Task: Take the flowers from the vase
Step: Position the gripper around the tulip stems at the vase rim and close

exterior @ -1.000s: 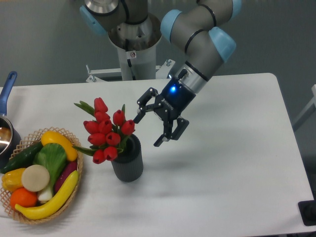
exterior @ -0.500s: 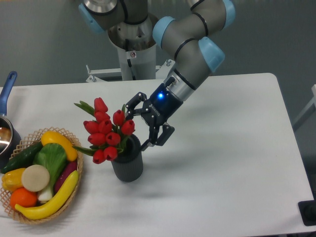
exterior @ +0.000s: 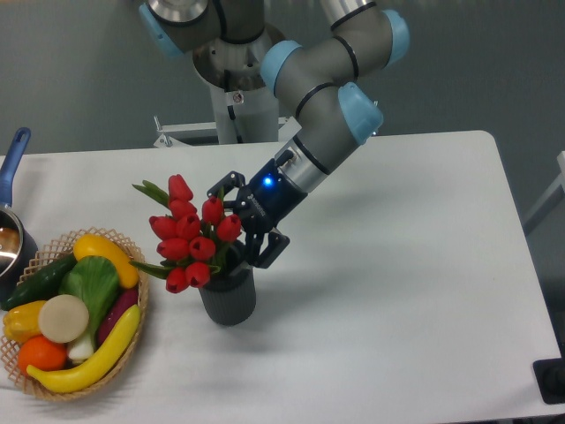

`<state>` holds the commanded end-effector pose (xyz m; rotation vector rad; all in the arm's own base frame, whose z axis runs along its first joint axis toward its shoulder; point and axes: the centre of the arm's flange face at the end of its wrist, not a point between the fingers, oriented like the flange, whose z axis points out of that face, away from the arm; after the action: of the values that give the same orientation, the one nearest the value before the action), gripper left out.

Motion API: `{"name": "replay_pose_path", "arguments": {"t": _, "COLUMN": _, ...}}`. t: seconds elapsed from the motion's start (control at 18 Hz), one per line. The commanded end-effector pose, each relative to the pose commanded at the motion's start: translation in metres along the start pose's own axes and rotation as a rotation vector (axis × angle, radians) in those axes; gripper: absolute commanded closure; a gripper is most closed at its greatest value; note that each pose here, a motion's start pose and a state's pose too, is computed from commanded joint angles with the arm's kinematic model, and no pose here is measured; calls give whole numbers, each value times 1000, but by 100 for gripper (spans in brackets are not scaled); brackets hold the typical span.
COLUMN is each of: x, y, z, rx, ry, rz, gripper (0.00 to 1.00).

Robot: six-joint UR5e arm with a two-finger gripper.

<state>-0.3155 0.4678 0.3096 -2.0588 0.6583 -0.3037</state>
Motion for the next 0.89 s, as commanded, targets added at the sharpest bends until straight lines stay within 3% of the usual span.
{"name": "replay_pose_path", "arguments": {"t": 0.17, "x": -2, "y": 1, "z": 1, "rx": 3, "ry": -1, "rz": 1, "gripper": 1}}
{"name": "replay_pose_path", "arguments": {"t": 0.33, "x": -4, "y": 4, "z": 3, "rx": 5, "ry": 2, "rz": -4, "gripper": 23}}
{"name": "replay_pose_path", "arguments": {"t": 0.67, "x": -7, "y": 4, "z": 3, "rx": 4, "ry": -4, "rz": 8, "gripper": 41}}
{"name": "replay_pose_path", "arguments": {"t": 0.72, "x": -6, "y": 5, "z": 4, "rx": 6, "ry": -7, "rz": 9, "gripper": 51}}
{"name": "replay_pose_path", "arguments": {"t": 0.89, "x": -6, "y": 7, "z": 3, "rx": 7, "ry": -13, "rz": 12, "gripper": 53}}
